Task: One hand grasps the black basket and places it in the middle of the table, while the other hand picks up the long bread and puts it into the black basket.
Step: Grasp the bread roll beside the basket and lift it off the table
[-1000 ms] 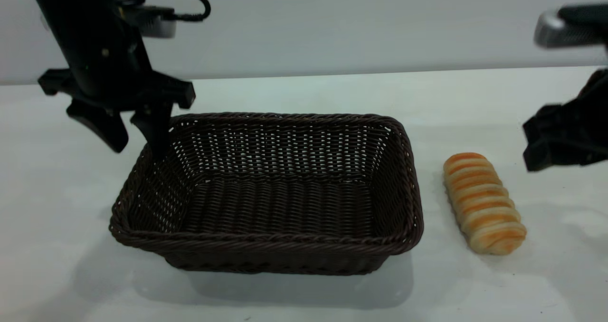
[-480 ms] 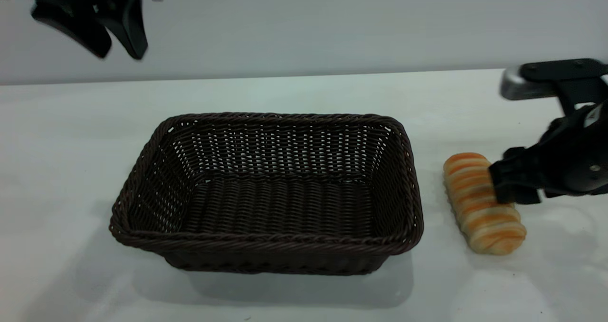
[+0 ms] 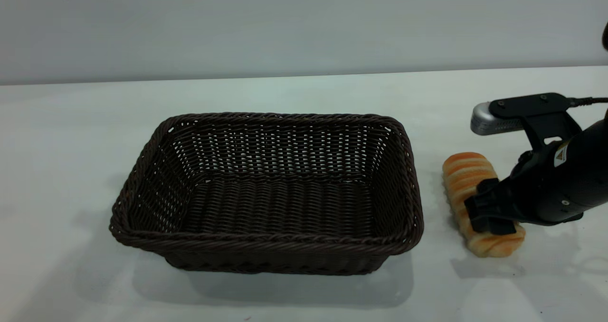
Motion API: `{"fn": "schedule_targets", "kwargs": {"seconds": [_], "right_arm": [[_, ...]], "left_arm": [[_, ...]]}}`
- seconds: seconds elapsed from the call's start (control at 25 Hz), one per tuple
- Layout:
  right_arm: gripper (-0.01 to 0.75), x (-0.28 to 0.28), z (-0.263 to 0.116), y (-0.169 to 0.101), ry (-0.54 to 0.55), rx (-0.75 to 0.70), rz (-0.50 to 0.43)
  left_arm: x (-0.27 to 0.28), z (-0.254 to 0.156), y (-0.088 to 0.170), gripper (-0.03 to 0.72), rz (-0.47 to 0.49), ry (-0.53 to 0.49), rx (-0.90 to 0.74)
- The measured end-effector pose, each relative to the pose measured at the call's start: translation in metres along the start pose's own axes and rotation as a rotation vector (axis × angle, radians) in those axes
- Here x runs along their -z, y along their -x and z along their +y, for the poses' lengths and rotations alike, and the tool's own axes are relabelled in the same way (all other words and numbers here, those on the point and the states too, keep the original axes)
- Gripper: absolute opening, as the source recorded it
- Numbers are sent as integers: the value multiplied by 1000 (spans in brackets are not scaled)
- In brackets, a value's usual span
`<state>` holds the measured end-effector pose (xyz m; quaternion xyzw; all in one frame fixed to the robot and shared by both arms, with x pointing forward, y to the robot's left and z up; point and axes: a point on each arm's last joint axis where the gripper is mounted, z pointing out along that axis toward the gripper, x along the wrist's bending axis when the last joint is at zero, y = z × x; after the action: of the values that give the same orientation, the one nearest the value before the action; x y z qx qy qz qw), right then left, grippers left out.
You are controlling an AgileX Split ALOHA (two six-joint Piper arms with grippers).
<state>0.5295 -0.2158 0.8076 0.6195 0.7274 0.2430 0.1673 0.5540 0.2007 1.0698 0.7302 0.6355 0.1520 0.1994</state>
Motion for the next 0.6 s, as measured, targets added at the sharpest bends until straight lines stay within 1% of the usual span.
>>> {"fn": "schedule_targets", "kwargs": {"seconds": [0.08,0.12,0.2,0.28,0.32,0.4,0.6], "right_arm": [[473,-1,-1,0,1,0,0],[424,-2,-1,0,2,0,0],[298,-2,-1,0,1,10,1],[139,-2,-1,0,1,38,1],[91,-2,-1,0,1,61,1],[58,-1,0,1,3,99,-5],[48,10,9,3,9,145,-46]], "left_arm": [[5,0,0,433,-2,8,2],[7,-1,0,433,-3,10,3],[10,-1,-1,433,-3,13,3],[11,-1,-1,433,-4,16,3],[12,-1,-1,433,-4,17,3],[12,-1,-1,433,-5,17,4],[12,-1,-1,432,-5,17,4]]}}
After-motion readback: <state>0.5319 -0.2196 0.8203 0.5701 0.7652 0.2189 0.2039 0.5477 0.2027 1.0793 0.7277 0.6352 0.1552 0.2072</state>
